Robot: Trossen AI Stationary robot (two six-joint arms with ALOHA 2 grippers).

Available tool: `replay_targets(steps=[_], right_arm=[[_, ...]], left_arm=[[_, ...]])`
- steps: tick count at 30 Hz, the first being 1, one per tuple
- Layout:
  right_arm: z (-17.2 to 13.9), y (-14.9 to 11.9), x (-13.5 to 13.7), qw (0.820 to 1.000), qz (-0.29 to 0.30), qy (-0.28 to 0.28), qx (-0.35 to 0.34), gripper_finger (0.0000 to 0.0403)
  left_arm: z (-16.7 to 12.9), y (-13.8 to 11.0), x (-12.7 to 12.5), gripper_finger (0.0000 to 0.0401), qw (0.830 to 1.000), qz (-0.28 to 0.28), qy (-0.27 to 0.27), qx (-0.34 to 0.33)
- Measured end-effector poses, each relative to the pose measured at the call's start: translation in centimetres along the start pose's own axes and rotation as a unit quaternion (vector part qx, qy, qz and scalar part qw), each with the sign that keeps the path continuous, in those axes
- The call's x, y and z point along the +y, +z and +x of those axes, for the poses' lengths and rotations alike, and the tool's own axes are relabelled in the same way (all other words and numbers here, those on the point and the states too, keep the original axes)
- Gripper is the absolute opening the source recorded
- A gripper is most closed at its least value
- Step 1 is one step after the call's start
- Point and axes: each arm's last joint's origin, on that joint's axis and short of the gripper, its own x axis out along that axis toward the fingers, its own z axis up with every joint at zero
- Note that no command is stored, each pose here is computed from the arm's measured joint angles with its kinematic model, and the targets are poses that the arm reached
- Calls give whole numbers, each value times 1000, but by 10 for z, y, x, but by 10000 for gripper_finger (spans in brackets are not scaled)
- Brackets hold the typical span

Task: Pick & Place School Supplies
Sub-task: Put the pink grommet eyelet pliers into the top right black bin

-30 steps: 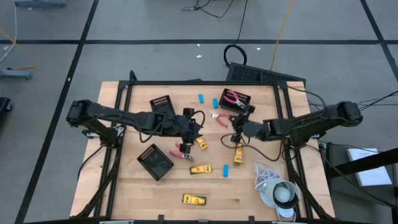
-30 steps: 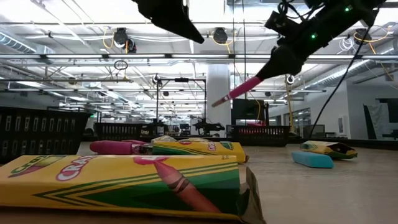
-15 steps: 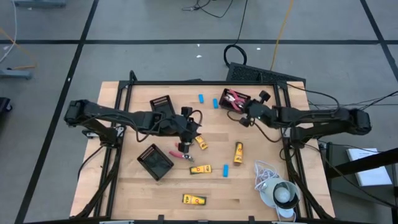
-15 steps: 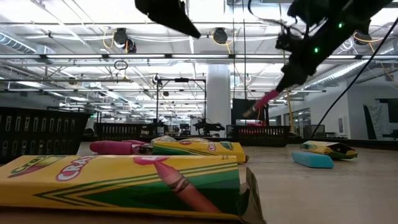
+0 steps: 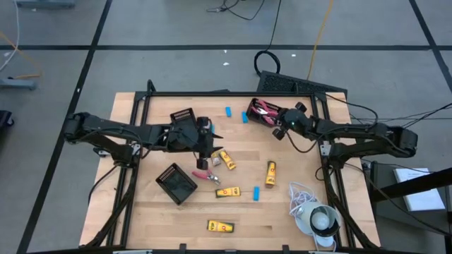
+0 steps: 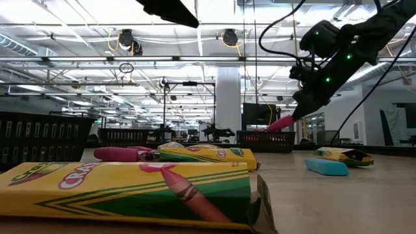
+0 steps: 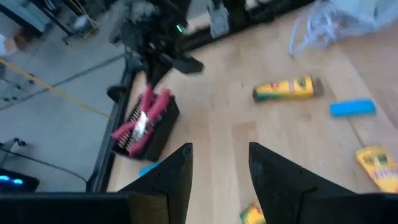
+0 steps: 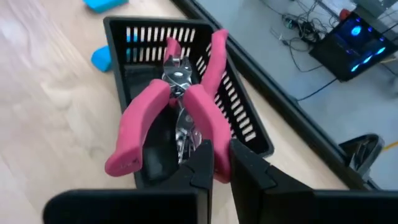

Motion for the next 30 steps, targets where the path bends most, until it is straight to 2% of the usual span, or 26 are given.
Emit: replay_targets(steps=[4, 8, 13, 19, 21, 25, 30], right_arm=[[2, -1, -1, 1000, 1, -4, 5, 27], [4, -3, -1, 1000, -3, -5, 12, 88], [3, 3, -1, 1000, 11, -6, -13, 166], [2, 12, -1, 998, 17, -5, -58, 219], [0, 15, 2, 997, 21, 18, -74, 225], [-9, 18, 20, 988, 13, 116, -98, 226], [-30, 15, 55, 970, -42, 208, -118, 220]], left_arm=[[-2, -5, -1, 161, 1000, -3, 3, -8], [-1, -8, -2, 161, 1000, -3, 1, 0], [-1, -7, -2, 161, 1000, -3, 1, 0], [-4, -7, -1, 161, 1000, -2, 0, 1], [-3, -9, -2, 161, 1000, 0, -2, 11], [-4, -19, -5, 161, 998, -17, -13, 59], [-4, -43, -21, 161, 989, -63, -27, 131]])
